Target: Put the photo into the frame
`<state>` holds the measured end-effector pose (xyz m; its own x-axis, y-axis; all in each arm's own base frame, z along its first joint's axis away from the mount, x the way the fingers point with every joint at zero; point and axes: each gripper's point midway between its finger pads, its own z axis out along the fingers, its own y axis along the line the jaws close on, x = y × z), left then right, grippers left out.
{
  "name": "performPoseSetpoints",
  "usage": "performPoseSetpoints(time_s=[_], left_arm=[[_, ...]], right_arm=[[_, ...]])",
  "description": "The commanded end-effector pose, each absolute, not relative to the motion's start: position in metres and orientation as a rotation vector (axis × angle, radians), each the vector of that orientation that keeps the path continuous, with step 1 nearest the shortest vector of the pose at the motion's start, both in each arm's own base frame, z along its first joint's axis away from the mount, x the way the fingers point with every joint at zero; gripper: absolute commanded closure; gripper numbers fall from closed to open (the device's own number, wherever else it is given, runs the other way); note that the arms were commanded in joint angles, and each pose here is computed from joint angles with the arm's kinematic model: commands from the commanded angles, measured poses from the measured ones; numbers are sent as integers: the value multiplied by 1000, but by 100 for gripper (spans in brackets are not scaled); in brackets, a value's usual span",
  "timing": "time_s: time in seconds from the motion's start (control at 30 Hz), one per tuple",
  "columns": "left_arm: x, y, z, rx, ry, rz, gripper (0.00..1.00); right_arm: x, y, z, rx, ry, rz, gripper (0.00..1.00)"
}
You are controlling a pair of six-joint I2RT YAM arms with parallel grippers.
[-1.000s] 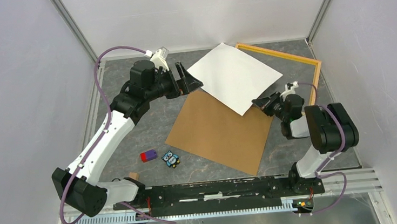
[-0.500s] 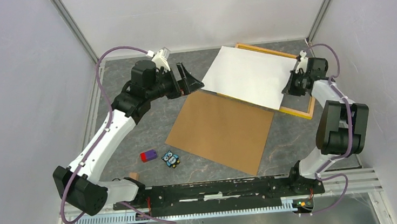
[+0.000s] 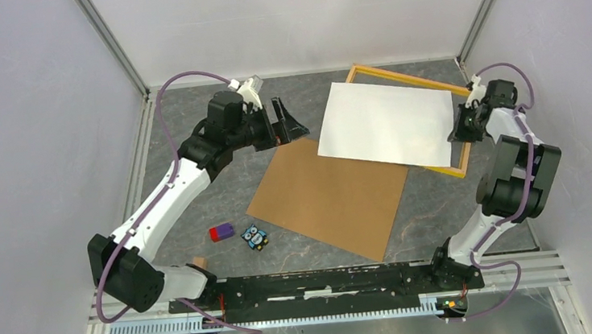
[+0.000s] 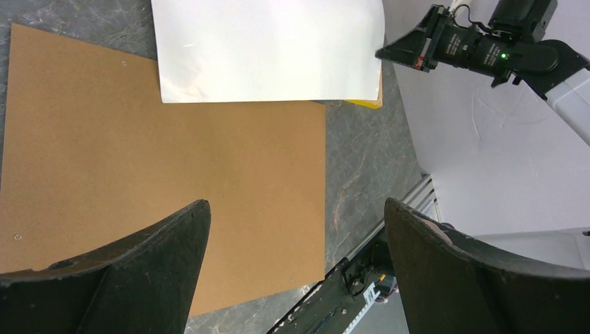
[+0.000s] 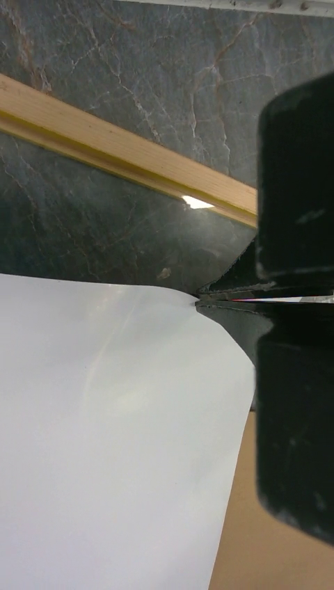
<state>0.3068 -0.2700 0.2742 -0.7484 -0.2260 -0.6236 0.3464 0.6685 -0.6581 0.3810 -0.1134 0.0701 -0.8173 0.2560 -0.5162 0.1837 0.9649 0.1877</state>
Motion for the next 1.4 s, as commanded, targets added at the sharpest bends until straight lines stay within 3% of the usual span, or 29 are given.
performPoseSetpoints(time_s=[0.0, 0.23, 0.83, 1.07, 1.37], left_arm=[[313, -274, 274, 137, 2146, -1038, 0], [314, -276, 271, 138, 2157, -1050, 0], [312, -280, 268, 145, 2170, -1073, 0], [312, -282, 267, 148, 2176, -1085, 0], [313, -281, 266, 144, 2178, -1077, 0]], right_arm=[[395, -103, 77, 339, 2417, 399, 100], [394, -107, 75, 454, 2328, 521, 100], [369, -171, 102, 663, 2286, 32, 100], [366, -181, 124, 706, 2186, -45, 100], [373, -174, 108, 756, 2155, 38, 100]])
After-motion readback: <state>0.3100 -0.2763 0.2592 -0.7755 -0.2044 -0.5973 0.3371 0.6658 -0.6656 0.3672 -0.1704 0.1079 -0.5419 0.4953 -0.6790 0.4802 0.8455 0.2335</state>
